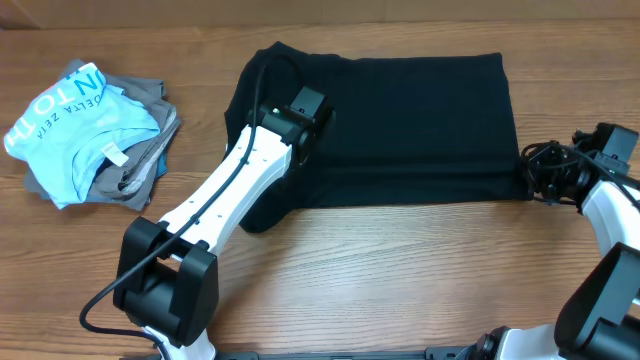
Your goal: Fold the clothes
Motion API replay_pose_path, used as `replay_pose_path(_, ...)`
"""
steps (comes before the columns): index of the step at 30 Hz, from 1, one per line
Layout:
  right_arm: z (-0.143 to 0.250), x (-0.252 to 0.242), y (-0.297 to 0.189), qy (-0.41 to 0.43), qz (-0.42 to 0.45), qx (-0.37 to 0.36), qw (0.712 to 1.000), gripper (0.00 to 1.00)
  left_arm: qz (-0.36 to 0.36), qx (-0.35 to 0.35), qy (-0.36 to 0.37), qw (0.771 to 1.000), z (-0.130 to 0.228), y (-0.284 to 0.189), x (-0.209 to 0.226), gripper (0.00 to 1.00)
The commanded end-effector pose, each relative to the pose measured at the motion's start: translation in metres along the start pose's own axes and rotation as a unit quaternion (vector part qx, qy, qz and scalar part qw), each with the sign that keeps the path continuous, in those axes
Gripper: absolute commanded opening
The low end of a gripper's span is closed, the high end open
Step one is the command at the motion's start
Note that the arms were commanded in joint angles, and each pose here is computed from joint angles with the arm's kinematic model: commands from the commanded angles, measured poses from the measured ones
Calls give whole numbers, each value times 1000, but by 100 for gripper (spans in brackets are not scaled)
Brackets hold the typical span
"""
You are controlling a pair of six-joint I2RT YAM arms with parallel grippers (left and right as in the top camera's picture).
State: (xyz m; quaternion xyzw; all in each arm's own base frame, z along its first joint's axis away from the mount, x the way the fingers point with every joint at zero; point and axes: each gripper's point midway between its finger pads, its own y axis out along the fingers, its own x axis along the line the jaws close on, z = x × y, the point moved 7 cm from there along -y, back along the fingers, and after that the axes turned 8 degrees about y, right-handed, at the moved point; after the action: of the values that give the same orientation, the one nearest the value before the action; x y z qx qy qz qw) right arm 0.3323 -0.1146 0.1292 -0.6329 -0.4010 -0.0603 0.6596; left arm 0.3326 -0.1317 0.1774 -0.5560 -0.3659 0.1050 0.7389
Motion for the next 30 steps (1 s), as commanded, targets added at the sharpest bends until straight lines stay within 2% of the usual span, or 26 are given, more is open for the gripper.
replay_pose_path(1,-3,11,3,-17,-7,-11,1000,14,2,-9,2,1000,5,-4,3,7)
replay_pose_path(3,-1,16,5,-25,-12,-12,1000,17,3,-10,2,1000,5,-4,3,7)
replay_pose_path(6,-3,20,7,-36,-8,-29,999,34,4,-10,2,1000,5,-4,3,12)
replay_pose_path(7,-6,20,7,-38,-6,-39,999,41,3,-11,1,1000,5,-4,3,15)
replay_pose_path(8,-8,21,7,-40,-6,-47,998,57,3,-10,1,1000,5,-4,3,25)
replay_pose_path(9,-9,21,7,-41,-6,-48,998,65,-1,-8,1,1000,5,-4,4,32)
replay_pose_path(15,-12,7,0,-13,-9,-25,1000,66,-6,2,-3,1000,10,-2,8,51)
replay_pose_path(20,3,-6,-1,9,22,20,1000,66,3,3,-25,1000,12,1,13,55)
replay_pose_path(24,11,-12,-2,8,38,40,998,67,61,-7,-46,997,14,6,8,63)
replay_pose_path(30,13,-14,-2,11,42,46,998,67,114,-20,-90,989,18,28,4,63)
